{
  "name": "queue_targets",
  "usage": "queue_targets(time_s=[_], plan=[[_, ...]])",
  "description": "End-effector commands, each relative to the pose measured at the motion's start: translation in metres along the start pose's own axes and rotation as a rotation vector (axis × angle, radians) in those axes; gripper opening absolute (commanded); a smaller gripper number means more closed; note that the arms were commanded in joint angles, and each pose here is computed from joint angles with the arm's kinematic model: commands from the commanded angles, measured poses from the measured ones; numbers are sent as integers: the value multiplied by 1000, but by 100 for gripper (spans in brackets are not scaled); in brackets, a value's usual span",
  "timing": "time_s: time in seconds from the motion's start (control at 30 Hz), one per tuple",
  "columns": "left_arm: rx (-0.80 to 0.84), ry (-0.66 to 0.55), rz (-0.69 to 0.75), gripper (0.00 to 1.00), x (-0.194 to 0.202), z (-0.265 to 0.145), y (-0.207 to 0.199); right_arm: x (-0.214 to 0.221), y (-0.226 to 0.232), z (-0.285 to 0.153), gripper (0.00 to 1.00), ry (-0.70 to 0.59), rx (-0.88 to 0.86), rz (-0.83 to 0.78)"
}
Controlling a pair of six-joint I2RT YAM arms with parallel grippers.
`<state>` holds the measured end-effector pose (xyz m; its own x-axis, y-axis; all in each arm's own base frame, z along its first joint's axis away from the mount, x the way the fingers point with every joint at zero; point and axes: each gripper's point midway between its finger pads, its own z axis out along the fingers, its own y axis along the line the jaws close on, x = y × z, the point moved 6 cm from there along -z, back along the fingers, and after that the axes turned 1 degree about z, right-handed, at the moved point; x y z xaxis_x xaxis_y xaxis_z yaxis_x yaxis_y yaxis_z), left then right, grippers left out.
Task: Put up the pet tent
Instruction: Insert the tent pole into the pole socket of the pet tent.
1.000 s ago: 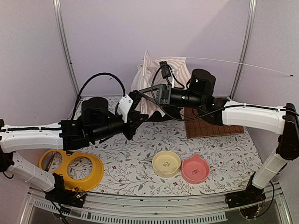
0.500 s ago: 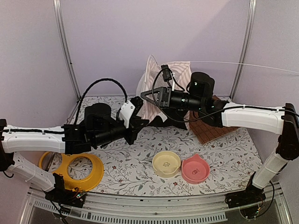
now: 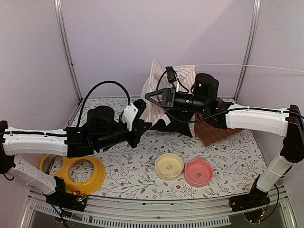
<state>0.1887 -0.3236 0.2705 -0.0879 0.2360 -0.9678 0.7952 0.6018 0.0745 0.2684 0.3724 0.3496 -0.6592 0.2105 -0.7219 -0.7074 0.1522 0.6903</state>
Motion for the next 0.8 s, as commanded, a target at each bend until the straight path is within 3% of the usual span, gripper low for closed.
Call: queue_targets(time_s=[0.0, 0.77], plan=[[231, 256, 63, 0, 65, -9, -47, -93, 9, -36, 0, -418, 35, -187], [227, 218, 60, 0, 56, -11, -46, -79, -6, -30, 0, -363, 41, -166]])
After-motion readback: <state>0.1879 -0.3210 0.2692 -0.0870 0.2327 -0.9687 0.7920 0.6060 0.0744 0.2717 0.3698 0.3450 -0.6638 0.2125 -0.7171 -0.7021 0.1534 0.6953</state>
